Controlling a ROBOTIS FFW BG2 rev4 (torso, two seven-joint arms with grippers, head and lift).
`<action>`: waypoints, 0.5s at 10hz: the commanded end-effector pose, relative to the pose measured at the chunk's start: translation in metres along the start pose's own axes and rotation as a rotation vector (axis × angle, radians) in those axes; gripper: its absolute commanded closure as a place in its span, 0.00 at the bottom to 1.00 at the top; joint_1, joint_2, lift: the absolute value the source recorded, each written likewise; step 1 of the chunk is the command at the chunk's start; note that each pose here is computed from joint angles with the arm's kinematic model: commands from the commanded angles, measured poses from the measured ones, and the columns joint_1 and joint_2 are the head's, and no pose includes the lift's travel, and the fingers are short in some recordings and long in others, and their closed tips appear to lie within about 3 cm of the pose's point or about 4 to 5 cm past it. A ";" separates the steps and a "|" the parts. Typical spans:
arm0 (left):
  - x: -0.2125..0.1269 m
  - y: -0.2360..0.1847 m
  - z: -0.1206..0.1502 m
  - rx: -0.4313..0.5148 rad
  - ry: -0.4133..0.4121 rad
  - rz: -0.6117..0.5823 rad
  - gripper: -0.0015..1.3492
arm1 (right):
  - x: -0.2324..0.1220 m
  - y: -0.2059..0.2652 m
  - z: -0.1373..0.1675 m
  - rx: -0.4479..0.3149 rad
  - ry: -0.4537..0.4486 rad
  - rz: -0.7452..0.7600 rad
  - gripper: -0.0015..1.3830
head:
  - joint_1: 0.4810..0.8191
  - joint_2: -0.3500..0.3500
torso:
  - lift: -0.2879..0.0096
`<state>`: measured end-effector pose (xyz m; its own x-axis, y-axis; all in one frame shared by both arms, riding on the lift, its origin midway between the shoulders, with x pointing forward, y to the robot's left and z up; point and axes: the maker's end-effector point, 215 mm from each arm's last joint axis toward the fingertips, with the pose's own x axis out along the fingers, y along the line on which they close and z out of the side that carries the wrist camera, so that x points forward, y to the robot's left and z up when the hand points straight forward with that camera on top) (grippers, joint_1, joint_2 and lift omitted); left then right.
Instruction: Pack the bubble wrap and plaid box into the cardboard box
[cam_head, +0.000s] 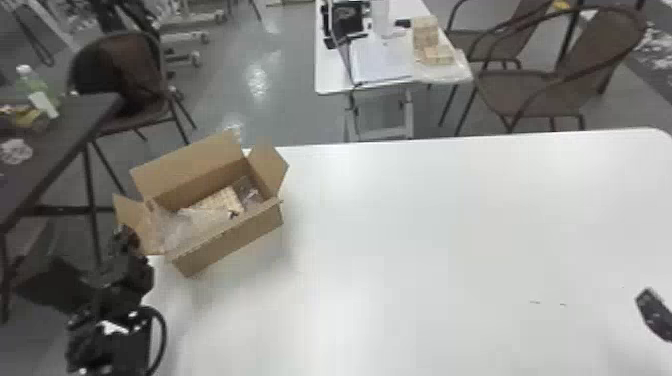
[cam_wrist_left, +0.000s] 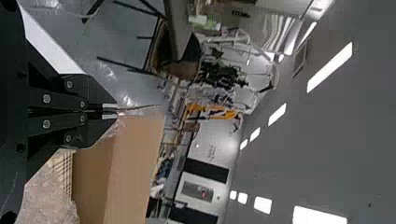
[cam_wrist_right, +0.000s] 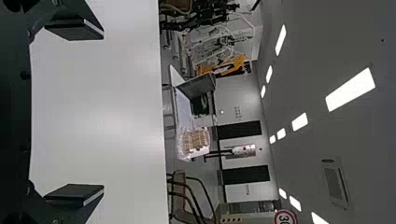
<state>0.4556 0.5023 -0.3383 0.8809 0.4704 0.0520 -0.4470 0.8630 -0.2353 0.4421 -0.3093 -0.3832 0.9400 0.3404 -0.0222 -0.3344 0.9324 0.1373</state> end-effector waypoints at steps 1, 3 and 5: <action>-0.004 0.015 0.009 0.018 -0.039 0.062 0.89 | 0.004 0.000 -0.001 0.010 0.000 0.004 0.10 | 0.63 0.83 | 0.56; -0.013 0.024 0.002 0.025 -0.040 0.126 0.89 | 0.007 0.003 -0.002 0.018 0.001 0.013 0.10 | 0.63 0.88 | 0.56; -0.027 0.032 -0.014 0.021 -0.027 0.222 0.86 | 0.009 0.004 -0.004 0.024 0.003 0.020 0.10 | 0.63 0.89 | 0.56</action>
<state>0.4199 0.5213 -0.3549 0.7549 0.6549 0.0346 -0.6340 0.7423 -0.2170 0.4482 -0.3021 -0.3865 0.9331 0.3589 -0.0216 -0.3511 0.9225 0.1601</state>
